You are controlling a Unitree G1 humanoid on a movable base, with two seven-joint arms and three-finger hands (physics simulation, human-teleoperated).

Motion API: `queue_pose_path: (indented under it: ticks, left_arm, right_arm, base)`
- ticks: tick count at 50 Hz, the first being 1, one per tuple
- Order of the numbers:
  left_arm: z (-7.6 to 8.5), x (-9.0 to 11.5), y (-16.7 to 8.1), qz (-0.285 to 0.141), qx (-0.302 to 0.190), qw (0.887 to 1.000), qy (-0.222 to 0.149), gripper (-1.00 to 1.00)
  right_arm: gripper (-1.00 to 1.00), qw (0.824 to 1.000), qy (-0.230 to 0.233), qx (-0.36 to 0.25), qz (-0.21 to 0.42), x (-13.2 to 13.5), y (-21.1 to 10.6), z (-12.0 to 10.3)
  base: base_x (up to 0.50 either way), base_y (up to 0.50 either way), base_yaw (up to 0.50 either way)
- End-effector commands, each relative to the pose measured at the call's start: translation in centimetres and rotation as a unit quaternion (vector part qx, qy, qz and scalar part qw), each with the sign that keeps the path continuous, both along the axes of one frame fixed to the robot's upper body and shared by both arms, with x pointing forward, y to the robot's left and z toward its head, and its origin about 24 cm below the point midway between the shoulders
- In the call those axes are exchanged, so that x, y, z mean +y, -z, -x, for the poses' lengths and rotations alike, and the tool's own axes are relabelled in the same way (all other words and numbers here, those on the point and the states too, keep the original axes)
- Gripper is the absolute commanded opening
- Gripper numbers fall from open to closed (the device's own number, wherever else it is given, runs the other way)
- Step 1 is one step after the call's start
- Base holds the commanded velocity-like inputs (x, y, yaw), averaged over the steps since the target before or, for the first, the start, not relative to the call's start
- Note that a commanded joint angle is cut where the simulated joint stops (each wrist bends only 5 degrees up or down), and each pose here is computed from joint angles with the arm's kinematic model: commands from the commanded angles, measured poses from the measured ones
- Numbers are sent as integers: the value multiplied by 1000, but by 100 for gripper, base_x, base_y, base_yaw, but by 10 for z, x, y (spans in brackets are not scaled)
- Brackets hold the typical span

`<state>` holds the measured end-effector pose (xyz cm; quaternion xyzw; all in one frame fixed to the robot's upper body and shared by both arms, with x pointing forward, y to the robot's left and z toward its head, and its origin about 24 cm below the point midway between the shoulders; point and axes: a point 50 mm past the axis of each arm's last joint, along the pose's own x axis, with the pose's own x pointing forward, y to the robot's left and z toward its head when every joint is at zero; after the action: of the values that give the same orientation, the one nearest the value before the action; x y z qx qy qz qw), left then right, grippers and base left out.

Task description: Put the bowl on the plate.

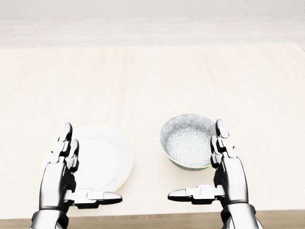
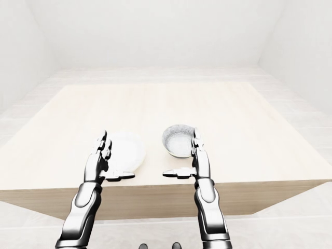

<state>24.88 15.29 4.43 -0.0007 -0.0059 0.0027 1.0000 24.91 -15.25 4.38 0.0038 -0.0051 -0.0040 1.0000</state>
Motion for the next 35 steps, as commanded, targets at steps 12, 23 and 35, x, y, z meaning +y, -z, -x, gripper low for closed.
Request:
queue_pose_path:
  ticks: [12, 23, 35]
  left_arm:
    - [19, 7, -17, -17, -16, 1000, 16, 100]
    - [20, 10, -25, -17, -28, 999, 10, 100]
    - [16, 16, -25, -17, -27, 999, 3, 100]
  right_arm:
    - [100, 1000, 0, -20, 9, -9, -9, 6]
    - [100, 999, 17, -29, 19, -12, -9, 4]
    - [100, 999, 9, -32, 18, -11, -12, 7]
  base:
    - [0, 0, 0]
    - [0, 0, 0]
    - [0, 26, 0]
